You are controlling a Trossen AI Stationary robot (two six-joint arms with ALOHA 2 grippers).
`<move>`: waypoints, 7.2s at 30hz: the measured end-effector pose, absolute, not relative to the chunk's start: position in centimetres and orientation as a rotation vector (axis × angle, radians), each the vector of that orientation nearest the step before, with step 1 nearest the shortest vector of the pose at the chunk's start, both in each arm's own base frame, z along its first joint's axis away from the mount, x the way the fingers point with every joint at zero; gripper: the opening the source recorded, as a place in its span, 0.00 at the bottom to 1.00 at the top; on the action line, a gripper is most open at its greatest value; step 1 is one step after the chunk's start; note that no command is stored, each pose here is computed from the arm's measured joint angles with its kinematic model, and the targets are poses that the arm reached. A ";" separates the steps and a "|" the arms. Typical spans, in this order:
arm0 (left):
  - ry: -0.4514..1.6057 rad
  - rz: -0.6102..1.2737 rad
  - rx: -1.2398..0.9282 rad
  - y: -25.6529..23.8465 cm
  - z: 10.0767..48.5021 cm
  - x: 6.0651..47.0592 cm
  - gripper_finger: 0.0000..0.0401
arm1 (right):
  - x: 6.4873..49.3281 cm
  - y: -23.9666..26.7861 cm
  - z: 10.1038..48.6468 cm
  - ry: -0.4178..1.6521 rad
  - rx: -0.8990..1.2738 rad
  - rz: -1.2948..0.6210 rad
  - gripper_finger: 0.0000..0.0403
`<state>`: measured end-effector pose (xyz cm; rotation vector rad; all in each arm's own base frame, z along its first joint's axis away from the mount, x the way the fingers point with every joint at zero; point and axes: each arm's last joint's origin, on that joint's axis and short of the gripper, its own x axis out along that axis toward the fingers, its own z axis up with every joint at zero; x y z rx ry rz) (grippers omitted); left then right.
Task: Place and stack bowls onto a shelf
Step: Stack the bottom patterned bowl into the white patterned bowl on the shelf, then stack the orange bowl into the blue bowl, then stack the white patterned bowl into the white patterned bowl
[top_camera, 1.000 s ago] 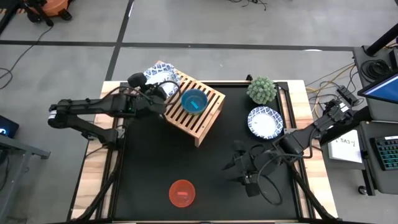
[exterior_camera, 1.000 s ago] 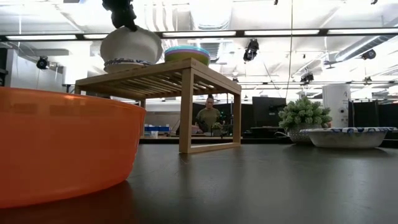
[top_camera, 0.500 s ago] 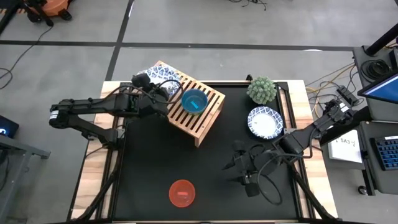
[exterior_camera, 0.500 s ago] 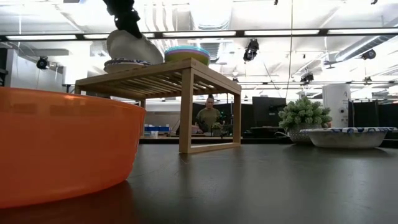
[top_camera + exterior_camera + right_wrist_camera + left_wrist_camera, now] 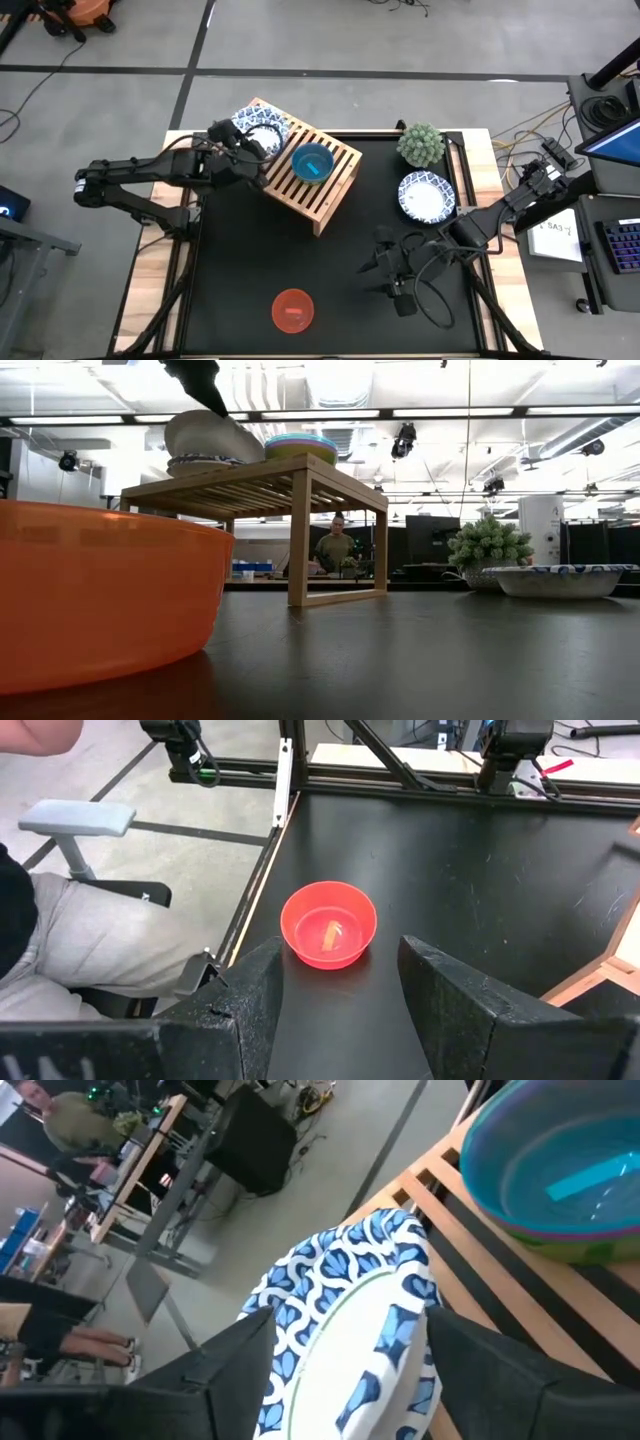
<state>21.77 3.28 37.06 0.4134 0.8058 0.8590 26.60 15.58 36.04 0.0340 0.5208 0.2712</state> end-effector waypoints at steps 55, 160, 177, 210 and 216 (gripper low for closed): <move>0.614 0.732 0.085 3.8 34.0 19.5 0.00 | 27.1 15.9 34.4 0.549 0.025 0.265 0.46; 0.498 0.536 -0.184 5.4 41.3 26.5 0.00 | 23.7 14.1 28.8 0.470 -0.105 0.206 0.37; 0.608 0.602 -0.161 9.4 38.8 28.5 0.00 | 23.6 14.0 28.7 0.488 -0.114 0.204 0.37; 0.623 0.597 -0.126 9.6 38.5 28.7 0.26 | 23.6 14.0 28.7 0.488 -0.115 0.203 0.37; 0.674 0.531 -0.111 7.4 38.1 29.1 0.22 | 23.6 14.0 28.7 0.488 -0.115 0.203 0.37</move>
